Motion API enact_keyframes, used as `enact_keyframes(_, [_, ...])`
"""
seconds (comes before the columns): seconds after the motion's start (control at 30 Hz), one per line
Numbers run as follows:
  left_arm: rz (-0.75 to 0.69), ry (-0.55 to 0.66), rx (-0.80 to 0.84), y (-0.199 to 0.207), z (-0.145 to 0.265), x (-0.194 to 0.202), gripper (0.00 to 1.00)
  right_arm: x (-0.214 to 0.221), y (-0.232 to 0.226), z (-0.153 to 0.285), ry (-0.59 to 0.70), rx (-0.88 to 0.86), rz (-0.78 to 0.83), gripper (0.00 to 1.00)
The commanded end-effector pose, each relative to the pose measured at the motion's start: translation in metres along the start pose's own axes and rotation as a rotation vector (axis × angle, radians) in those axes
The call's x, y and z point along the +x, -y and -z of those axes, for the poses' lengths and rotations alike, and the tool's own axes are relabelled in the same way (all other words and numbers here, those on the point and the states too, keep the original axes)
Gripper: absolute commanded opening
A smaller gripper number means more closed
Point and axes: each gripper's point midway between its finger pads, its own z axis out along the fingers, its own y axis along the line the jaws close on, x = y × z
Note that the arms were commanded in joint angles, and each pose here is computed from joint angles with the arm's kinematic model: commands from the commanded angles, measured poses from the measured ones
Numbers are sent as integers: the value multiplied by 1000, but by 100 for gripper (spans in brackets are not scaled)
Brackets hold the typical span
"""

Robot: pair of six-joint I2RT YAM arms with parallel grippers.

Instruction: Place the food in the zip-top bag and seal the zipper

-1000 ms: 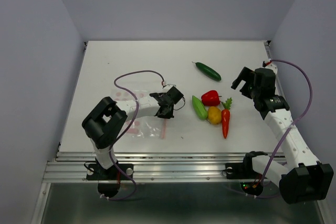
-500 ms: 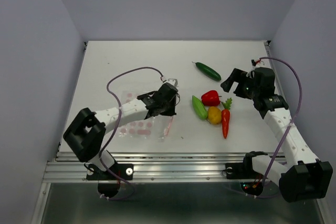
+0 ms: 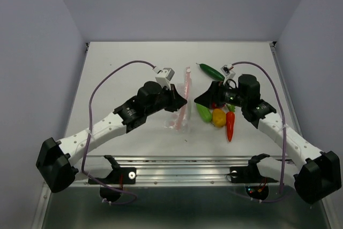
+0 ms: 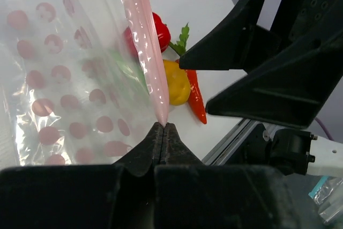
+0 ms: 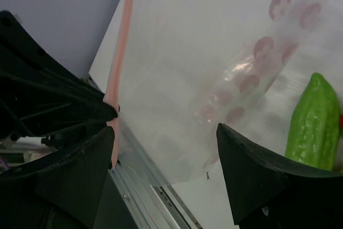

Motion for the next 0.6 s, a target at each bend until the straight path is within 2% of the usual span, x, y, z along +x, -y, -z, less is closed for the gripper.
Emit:
enact_keyframes(0.0, [10,1,35,3,-4,3,0,-28,-7,-6,122,-25,2,80])
enact_keyframes(0.07, [14,-17,39,2,-7,9,0,-33,-9,-7,145,-41,-6,66])
enact_keyframes(0.17, [19,-22,77,8,-8,11,0,-29,-12,-13,130,-69,-22,56])
enact_keyframes(0.2, [20,-25,87,8,-8,13,0,-30,-12,-14,129,-72,-22,49])
enact_keyframes(0.3, [23,-27,110,12,-9,14,0,-29,-11,-19,118,-83,-21,42])
enact_keyframes(0.57, [28,-33,150,18,-7,17,0,-31,-11,-26,114,-82,-24,41])
